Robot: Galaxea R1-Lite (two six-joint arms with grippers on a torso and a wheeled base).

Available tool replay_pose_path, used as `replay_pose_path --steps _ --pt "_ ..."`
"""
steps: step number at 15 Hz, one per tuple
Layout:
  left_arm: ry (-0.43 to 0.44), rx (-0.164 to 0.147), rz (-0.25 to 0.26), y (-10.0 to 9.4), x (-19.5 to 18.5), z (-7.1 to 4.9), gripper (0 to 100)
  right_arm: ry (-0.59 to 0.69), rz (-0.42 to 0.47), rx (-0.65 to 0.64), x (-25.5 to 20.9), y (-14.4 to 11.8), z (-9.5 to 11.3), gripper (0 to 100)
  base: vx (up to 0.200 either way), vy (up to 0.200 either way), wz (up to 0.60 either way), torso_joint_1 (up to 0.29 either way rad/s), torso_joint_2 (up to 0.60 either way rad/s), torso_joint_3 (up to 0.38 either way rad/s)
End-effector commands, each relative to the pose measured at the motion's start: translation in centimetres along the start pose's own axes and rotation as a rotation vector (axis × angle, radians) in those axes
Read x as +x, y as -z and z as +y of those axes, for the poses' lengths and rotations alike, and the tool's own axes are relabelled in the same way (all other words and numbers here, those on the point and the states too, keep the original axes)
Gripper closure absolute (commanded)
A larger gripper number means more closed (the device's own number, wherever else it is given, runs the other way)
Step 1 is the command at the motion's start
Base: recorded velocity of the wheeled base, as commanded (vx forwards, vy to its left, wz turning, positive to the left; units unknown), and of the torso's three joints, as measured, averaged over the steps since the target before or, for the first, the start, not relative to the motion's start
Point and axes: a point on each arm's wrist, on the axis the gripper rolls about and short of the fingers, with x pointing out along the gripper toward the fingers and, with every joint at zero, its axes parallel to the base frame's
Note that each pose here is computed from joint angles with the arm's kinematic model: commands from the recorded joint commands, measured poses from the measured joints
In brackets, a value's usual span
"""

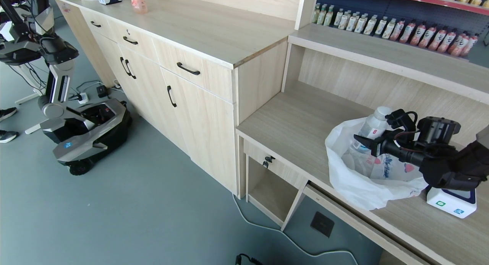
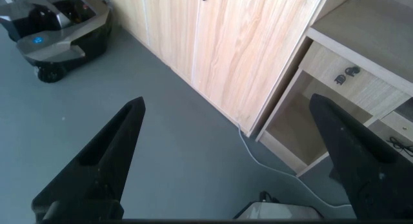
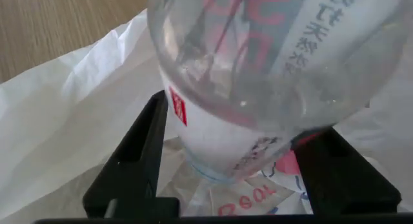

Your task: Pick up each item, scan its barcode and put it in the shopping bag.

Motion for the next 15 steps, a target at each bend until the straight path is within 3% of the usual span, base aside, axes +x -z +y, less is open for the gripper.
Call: replay_pose_path --steps 1,3,7,10,14,15 --pt "0.000 -0.001 -0.001 0.0 0.0 0.0 0 0.006 0.001 0.001 -0.5 -0.1 -0.1 0 0.000 0.000 0.00 0.000 0.00 0.000" --pt "0.000 -0.001 -0.001 0.0 0.0 0.0 0 0.008 0.001 0.005 -1.0 -0.7 -0.1 0 0.000 0.000 0.00 0.000 0.00 0.000" --pt "0.000 -0.001 -0.001 0.0 0.0 0.0 0 0.022 -0.005 -0.001 -4.9 -4.6 0.7 0 0.000 0.000 0.00 0.000 0.00 0.000" --pt "0.000 -0.001 -0.001 0.0 0.0 0.0 0 0.074 0.060 0.033 -11.8 -6.1 2.0 0 0.000 0.000 0.00 0.000 0.00 0.000" --pt "0.000 -0.001 -0.001 0.0 0.0 0.0 0 0.164 0.045 0.011 -19.1 -8.9 4.1 0 0.000 0.000 0.00 0.000 0.00 0.000" --pt "0.000 -0.001 -0.001 0.0 0.0 0.0 0 0.208 0.043 -0.047 -20.4 -9.2 4.0 0 0.000 0.000 0.00 0.000 0.00 0.000"
